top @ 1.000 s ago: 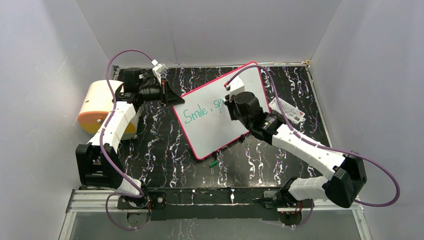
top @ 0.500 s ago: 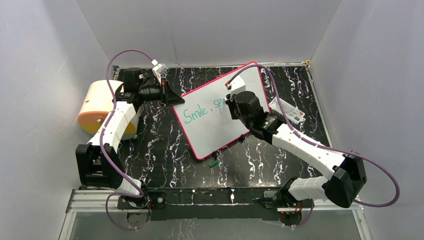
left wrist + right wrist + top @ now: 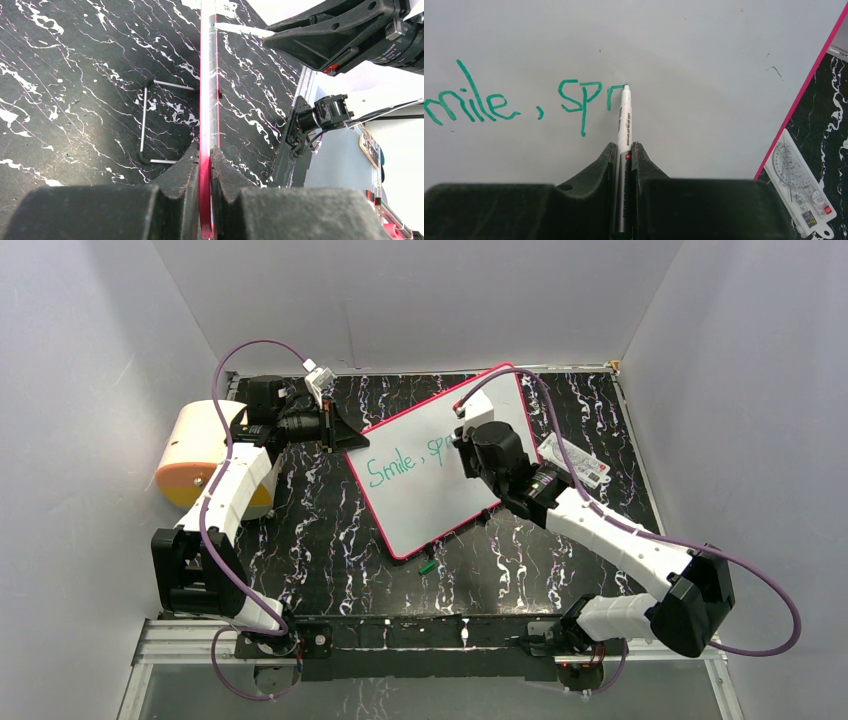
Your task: Write a sentence on the whiteboard
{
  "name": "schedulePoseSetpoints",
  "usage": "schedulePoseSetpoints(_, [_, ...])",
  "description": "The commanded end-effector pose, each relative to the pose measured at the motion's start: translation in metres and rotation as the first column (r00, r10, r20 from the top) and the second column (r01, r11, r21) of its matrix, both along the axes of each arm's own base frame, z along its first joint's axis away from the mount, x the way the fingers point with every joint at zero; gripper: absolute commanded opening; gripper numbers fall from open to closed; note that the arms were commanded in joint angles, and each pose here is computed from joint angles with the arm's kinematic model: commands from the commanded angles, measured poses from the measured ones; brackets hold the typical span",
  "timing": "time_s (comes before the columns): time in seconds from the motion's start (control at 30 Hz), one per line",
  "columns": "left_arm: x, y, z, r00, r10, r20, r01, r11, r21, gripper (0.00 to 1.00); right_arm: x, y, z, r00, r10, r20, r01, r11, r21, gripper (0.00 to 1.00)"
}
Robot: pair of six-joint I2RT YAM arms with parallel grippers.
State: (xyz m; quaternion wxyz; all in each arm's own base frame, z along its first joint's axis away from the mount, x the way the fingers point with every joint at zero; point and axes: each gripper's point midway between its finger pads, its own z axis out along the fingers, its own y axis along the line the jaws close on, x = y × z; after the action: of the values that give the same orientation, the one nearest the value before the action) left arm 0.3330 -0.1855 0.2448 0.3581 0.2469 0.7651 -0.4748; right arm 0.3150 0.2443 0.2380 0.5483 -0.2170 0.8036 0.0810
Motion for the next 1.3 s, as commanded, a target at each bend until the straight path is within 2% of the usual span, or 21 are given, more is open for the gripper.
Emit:
schedulePoseSetpoints(0.0, [-0.004,0.002,-0.03,0.998,0.015,-0.063,-0.011,0.998,0.058,0.0,0.002,-0.01,0.025,0.998,-0.019,0.061,0.016,0.999,0.049,0.0])
schedulePoseSetpoints(1.27, [-0.005,0.002,-0.031,0.998,0.011,-0.068,-0.008,0.998,0.056,0.0,0.005,-0.005,0.009,0.999,0.032,0.008,-0.032,0.997,0.07,0.0])
